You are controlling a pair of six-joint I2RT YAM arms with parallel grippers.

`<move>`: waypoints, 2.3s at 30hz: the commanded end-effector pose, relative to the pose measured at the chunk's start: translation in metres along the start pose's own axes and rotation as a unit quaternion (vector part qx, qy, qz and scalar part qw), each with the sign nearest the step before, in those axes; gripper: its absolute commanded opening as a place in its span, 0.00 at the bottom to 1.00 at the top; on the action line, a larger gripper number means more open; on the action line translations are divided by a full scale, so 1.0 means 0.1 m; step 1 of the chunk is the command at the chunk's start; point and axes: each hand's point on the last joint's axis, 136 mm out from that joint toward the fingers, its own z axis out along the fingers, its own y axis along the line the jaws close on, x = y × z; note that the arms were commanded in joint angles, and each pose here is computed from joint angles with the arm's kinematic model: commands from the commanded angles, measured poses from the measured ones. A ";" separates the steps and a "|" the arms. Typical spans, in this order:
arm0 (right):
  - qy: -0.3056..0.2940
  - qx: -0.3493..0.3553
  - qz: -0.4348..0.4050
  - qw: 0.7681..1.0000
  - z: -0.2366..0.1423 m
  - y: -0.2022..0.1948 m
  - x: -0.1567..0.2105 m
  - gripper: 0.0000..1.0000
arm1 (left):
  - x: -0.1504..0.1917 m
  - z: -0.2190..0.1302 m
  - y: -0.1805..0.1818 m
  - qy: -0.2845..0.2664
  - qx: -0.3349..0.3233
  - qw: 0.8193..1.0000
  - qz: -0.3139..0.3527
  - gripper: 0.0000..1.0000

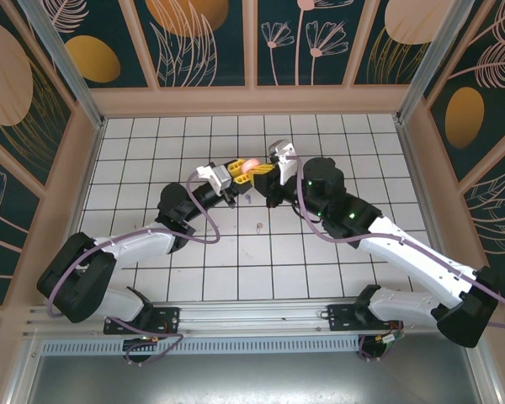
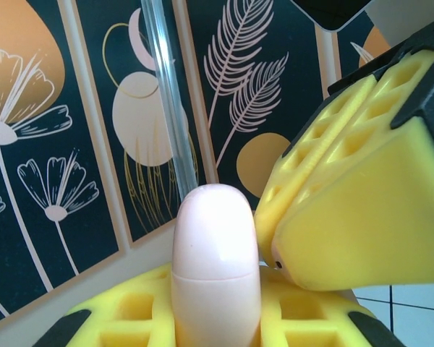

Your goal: Insert wireless bluetooth earbuds into charging case

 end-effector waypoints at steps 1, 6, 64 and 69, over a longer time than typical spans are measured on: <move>-0.026 0.000 0.008 1.000 -0.08 0.03 -0.24 0.05 | -0.43 0.00 -0.09 -0.063 0.022 0.997 0.038 0.00; -0.024 0.011 0.006 1.000 -0.01 -0.04 -0.27 0.04 | -0.39 0.00 -0.14 -0.057 0.035 0.997 0.039 0.00; -0.064 0.062 0.080 0.993 -0.37 -0.12 -0.29 0.03 | -0.17 -0.02 0.21 -0.021 -0.074 0.997 0.011 0.00; 0.010 0.117 0.141 0.983 -0.49 -0.35 0.34 0.03 | -0.11 -0.13 0.42 -0.014 -0.146 0.989 0.001 0.00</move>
